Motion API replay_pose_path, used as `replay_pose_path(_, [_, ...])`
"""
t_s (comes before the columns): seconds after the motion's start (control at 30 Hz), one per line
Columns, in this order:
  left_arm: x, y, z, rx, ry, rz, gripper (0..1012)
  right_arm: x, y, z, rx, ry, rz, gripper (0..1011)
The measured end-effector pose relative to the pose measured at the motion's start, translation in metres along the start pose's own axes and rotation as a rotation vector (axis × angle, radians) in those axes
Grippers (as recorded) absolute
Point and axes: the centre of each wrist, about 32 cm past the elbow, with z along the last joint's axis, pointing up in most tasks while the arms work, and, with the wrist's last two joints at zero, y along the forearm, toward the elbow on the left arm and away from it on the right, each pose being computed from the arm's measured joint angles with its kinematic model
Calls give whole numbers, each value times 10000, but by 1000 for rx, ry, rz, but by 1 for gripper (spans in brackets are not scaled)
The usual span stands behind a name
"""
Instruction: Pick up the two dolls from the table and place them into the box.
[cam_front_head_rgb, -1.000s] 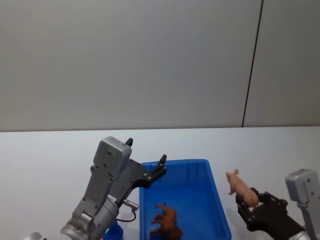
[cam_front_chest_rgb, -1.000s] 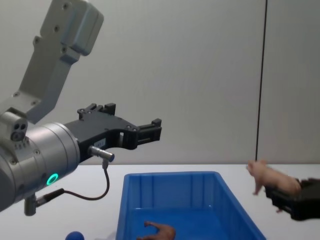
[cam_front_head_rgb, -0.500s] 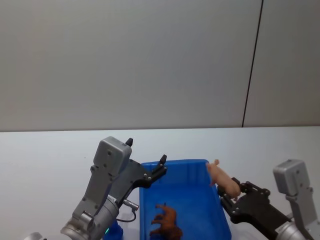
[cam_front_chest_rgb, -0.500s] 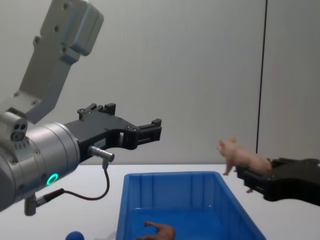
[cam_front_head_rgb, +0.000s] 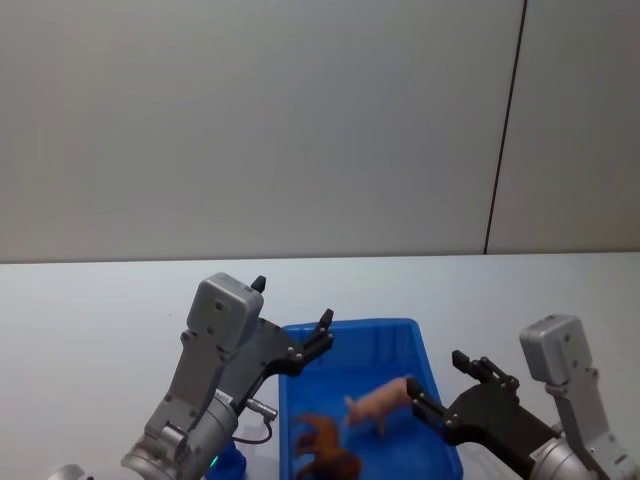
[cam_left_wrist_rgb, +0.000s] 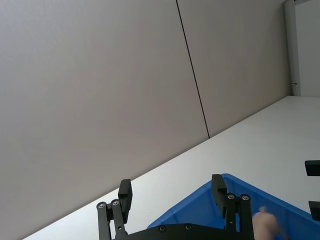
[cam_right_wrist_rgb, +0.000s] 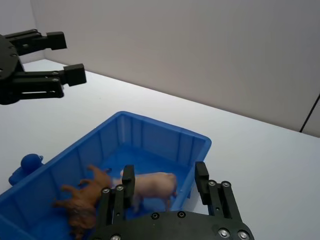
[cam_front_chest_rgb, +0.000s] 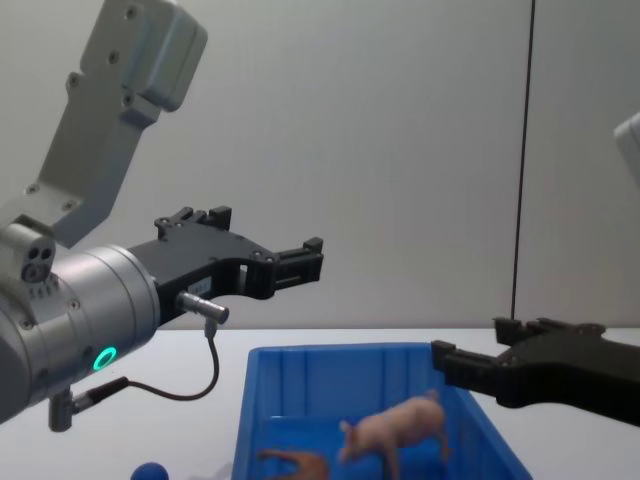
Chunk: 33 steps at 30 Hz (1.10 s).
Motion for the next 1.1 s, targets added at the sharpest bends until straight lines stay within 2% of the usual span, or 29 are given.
replay_pose_path(0.2, [0, 0, 0, 0, 0, 0, 1002, 23, 6, -16, -18, 4, -47, 856])
replay_pose_path(0.3, [0, 0, 0, 0, 0, 0, 1002, 45, -6, -22, -25, 5, -80, 971])
replay_pose_path(0.37, [0, 0, 0, 0, 0, 0, 1002, 66, -25, -34, -31, 6, -107, 1001])
replay_pose_path(0.7, [0, 0, 0, 0, 0, 0, 1002, 151, -139, -74, -46, 13, -229, 1001])
replay_pose_path(0.9, [-1, 1, -1, 2, 0, 0, 1001, 186, -192, -87, -51, 14, -275, 1001])
replay_pose_path(1.1, [-6, 24, 5, 26, 3, 7, 1001, 206, -226, -94, -53, 15, -303, 1001])
